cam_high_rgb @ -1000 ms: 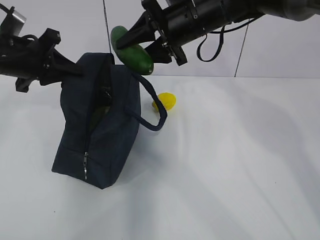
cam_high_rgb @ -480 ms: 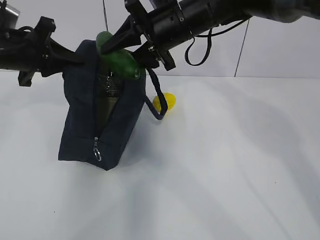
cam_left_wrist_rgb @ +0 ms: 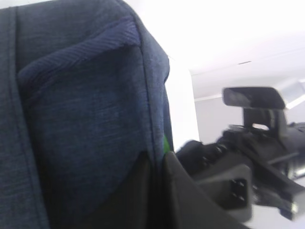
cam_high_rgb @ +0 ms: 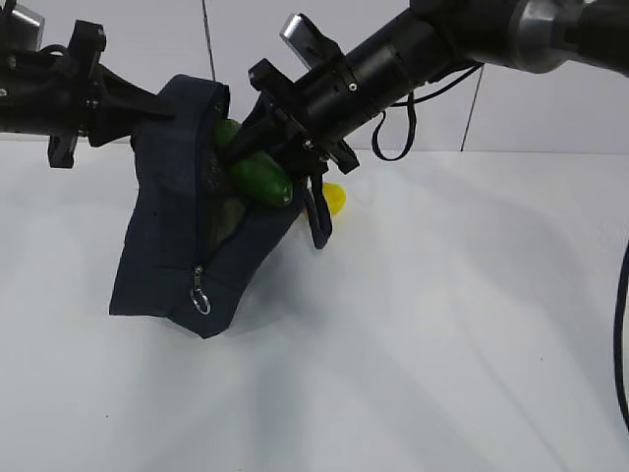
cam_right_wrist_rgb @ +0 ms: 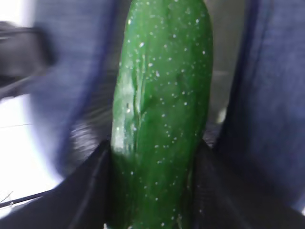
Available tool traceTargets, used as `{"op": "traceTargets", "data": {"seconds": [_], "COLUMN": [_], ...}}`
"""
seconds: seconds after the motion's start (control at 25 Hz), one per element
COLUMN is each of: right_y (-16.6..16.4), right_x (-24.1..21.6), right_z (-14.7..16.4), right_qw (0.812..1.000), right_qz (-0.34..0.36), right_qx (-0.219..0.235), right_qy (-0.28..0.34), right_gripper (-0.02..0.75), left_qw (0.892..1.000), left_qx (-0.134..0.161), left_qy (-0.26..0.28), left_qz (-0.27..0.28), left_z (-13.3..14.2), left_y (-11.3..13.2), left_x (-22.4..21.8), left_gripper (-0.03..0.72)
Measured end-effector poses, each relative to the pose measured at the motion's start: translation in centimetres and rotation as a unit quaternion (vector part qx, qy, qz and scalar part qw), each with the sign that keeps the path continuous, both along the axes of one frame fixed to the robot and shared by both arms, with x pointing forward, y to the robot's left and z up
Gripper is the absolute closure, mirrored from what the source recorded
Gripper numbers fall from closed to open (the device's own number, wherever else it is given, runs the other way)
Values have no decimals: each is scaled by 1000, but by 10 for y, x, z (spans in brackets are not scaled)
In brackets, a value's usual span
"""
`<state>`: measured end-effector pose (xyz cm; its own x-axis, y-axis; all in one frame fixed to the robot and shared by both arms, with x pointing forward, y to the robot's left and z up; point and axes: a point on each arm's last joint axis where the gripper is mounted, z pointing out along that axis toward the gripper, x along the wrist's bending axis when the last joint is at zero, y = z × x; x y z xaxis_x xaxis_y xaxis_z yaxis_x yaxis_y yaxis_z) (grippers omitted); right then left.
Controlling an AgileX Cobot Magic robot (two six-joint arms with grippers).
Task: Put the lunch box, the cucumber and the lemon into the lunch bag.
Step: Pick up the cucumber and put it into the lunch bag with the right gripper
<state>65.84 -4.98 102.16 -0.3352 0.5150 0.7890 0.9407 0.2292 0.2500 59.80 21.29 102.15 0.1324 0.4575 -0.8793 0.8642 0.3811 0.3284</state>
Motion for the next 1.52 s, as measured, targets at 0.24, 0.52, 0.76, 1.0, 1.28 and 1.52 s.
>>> {"op": "traceTargets", "data": {"seconds": [0.24, 0.52, 0.76, 1.0, 1.28, 1.52], "right_y": [2, 9, 17, 20, 21, 16], "right_x": [7, 7, 2, 0, 0, -2], "right_z": [-5, -2, -2, 0, 1, -7], "right_qw": [1000, 999, 995, 990, 990, 988], "right_qz": [-30, -22, 19, 48, 49, 76], "right_qx": [10, 36, 36, 49, 52, 4], "right_qy": [-4, -27, -86, -120, -122, -135], "right_gripper": [364, 364, 330, 196, 181, 179], "left_qw": [1000, 1000, 999, 999, 999, 999], "left_qx": [-5, -13, -14, -14, -13, -11], "left_qy": [0, 1, 1, 1, 1, 1], "left_qz": [-8, -24, -31, -30, -30, -30], "left_z": [1, 2, 2, 2, 2, 2], "left_y": [-1, -3, -8, -8, -8, -8], "left_x": [-1, -4, -5, -5, -5, -5], "left_gripper": [679, 679, 679, 679, 679, 679]}}
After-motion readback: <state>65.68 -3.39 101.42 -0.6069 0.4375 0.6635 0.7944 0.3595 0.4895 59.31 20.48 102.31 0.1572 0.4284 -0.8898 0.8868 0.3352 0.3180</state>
